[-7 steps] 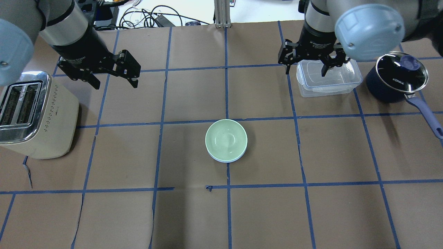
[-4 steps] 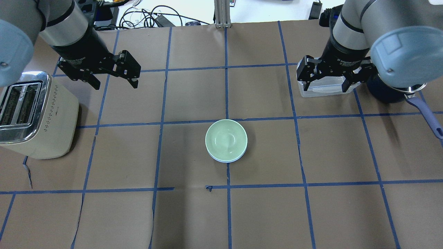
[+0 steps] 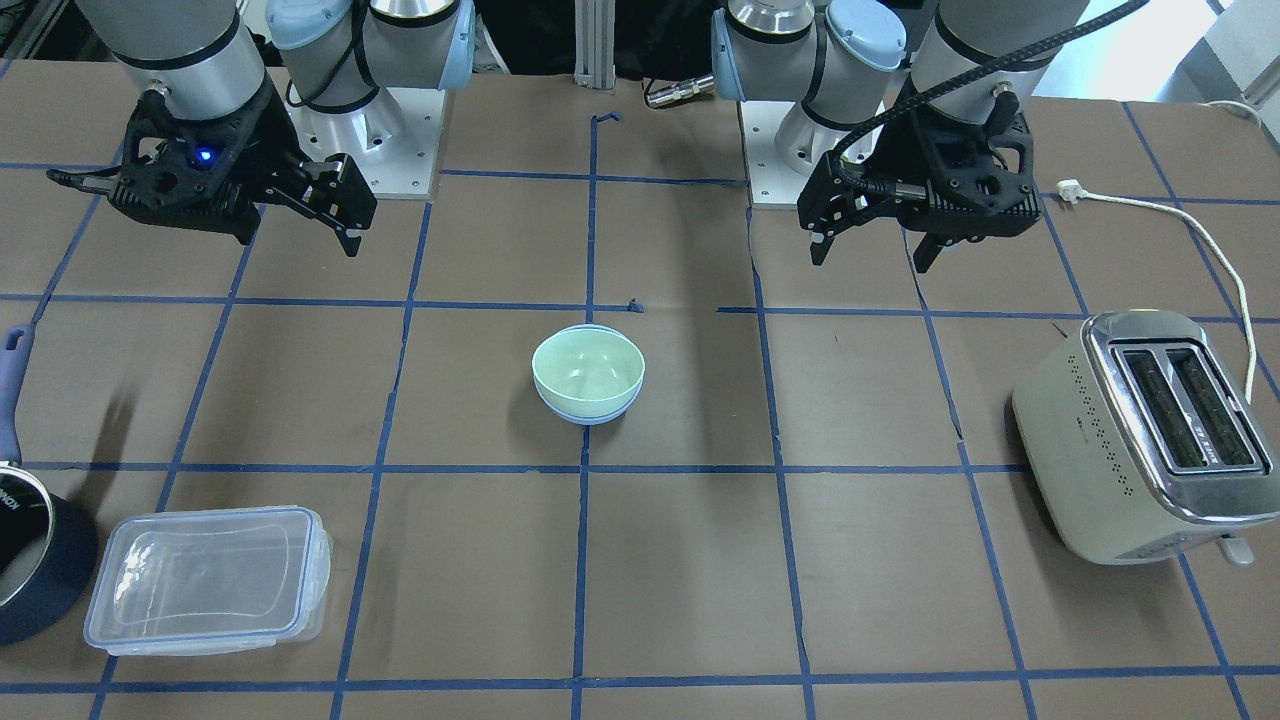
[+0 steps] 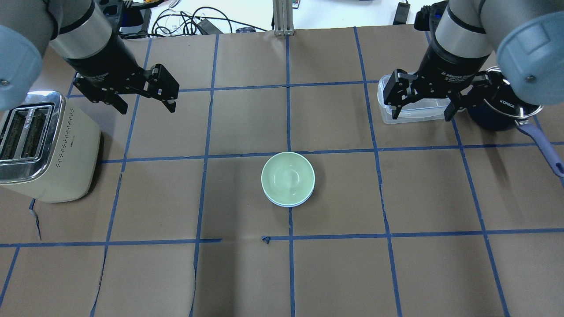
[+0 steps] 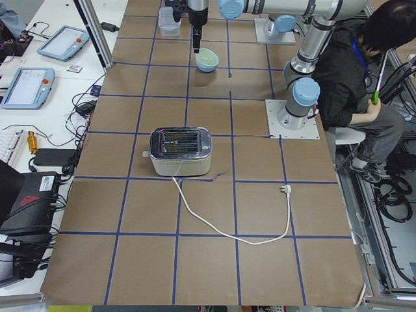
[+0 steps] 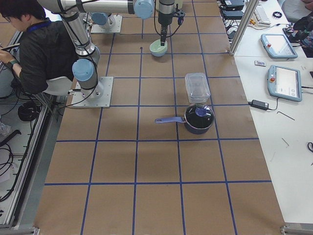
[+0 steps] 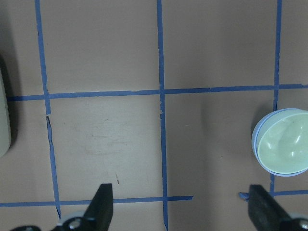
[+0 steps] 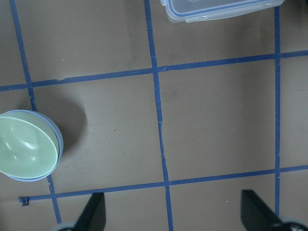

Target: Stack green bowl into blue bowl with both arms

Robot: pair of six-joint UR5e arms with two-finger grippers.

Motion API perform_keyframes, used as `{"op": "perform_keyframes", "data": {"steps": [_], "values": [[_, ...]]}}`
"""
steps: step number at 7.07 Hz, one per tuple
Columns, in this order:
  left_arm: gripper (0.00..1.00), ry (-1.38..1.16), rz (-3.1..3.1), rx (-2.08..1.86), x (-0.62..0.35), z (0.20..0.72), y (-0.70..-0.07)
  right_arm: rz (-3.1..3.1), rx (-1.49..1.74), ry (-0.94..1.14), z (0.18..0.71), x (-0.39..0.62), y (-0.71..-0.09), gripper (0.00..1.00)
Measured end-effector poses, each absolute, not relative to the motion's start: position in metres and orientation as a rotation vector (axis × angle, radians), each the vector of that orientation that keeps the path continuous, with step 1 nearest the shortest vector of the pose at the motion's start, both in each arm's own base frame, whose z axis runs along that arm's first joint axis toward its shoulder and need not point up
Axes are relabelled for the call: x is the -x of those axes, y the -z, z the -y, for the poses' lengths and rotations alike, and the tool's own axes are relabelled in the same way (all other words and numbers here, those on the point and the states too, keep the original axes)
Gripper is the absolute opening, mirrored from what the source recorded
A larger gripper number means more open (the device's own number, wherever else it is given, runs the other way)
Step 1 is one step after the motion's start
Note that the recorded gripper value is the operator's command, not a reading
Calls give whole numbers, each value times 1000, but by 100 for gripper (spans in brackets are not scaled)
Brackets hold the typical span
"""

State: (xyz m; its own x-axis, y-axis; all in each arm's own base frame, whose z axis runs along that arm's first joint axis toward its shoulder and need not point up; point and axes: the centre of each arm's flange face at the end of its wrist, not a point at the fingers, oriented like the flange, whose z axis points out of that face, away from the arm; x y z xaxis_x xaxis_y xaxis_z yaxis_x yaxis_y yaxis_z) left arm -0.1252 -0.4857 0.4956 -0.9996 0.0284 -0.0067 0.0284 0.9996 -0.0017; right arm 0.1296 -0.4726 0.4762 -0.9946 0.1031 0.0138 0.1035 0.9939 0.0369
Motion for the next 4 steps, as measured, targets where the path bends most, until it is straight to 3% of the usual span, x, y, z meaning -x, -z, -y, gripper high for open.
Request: {"op": "perform_keyframes", "data": {"steps": [4], "values": [[100, 3, -3139, -45, 126, 486, -496, 3131, 99, 75, 468, -129, -475, 100]]}}
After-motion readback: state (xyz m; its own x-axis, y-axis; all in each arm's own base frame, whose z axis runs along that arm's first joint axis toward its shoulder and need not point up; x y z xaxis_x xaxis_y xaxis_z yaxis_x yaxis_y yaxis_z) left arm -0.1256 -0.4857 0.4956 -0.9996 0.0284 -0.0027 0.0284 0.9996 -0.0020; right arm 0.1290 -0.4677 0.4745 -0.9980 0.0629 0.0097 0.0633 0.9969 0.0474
